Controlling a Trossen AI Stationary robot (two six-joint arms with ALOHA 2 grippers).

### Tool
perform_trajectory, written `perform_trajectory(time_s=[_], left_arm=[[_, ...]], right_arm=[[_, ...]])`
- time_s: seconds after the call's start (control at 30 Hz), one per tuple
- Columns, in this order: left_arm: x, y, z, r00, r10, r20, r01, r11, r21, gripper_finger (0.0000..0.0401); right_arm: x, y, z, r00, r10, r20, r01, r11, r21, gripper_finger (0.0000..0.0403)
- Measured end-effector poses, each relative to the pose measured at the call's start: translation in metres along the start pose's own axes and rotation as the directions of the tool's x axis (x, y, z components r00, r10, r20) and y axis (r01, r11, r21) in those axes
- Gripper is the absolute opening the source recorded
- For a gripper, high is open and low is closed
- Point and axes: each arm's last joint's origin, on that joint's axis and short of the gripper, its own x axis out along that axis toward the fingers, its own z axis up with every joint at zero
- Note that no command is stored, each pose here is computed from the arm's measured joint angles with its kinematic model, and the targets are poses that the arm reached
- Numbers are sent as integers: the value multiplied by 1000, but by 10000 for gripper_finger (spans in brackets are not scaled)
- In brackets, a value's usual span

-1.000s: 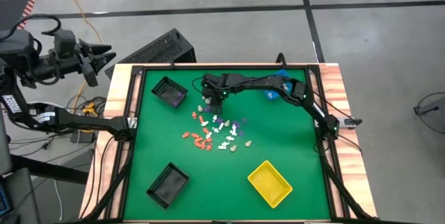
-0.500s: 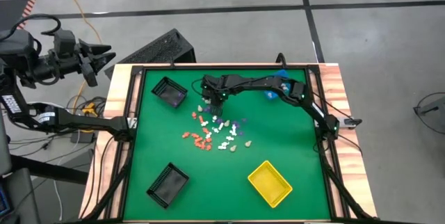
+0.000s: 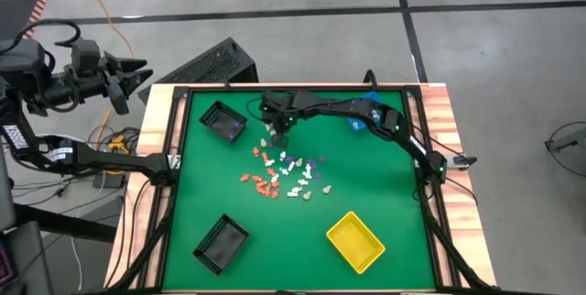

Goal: Sort Halloween decoration
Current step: Put the purple spider toy into the top black basket

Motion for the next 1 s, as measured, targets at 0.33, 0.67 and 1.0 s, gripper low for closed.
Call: perform_trajectory(time_s=[0.33, 0.67, 1.0], left_arm=[[0, 0, 0, 1000, 0, -1, 0, 1000, 12, 153], [0, 0, 0, 1000, 1, -1, 0, 1000, 19, 153], [0, 0, 0, 1000, 0, -1, 0, 1000, 20, 153]], right_arm=[[-1, -8, -2, 989, 147, -13, -147, 989, -11, 120], [28, -21, -15, 993, 78, -89, -79, 997, -8, 275], [26, -18, -16, 990, 87, -107, -88, 996, -8, 273]])
